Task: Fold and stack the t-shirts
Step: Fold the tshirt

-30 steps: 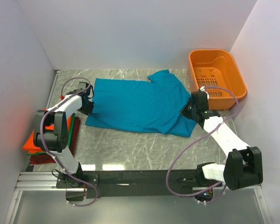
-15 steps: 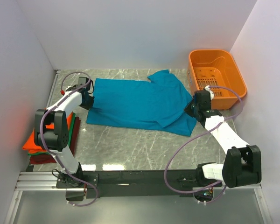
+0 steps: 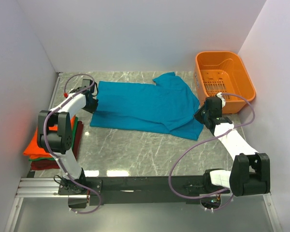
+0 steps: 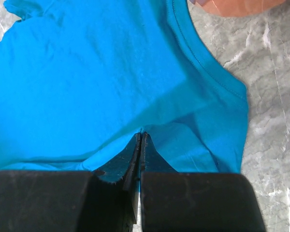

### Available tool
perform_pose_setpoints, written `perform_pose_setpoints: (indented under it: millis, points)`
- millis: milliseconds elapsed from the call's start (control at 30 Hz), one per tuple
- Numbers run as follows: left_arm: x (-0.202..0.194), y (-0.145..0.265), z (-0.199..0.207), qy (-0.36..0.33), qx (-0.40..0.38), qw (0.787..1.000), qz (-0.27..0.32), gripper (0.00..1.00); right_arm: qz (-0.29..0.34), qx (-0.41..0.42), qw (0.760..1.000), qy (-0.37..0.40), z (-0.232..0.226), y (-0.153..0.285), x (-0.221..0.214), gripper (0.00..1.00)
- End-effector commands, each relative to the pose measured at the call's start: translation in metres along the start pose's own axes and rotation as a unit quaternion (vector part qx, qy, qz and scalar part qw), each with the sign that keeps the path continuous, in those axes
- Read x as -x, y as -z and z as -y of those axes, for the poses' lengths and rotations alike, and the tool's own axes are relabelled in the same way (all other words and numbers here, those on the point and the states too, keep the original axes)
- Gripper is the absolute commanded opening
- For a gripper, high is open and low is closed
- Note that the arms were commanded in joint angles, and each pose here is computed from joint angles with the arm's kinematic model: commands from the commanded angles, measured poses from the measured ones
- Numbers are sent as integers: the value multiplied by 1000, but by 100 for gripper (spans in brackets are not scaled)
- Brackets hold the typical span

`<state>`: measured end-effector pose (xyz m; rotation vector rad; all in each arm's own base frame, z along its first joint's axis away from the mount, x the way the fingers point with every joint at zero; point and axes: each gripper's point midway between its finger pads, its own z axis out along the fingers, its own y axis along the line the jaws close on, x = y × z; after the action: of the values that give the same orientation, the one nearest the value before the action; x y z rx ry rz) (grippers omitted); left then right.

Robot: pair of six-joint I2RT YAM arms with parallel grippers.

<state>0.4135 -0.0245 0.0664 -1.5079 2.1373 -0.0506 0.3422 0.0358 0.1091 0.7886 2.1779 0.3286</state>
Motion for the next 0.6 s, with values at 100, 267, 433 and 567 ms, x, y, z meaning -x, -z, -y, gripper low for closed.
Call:
perform_pose_setpoints:
  millis: [100, 267, 433, 567]
  points:
    - [12, 9, 14, 14, -14, 1000, 14, 1, 24, 13, 1000, -11, -4, -1, 12, 0]
    - [16, 11, 18, 19, -21, 999, 17, 1, 18, 11, 1000, -16, -1, -5, 10, 0]
    - [16, 7, 18, 14, -18, 1000, 15, 1, 14, 12, 1000, -18, 0, -8, 9, 0]
    - [17, 6, 22, 14, -22, 1000, 14, 1, 15, 10, 1000, -19, 3, -8, 9, 0]
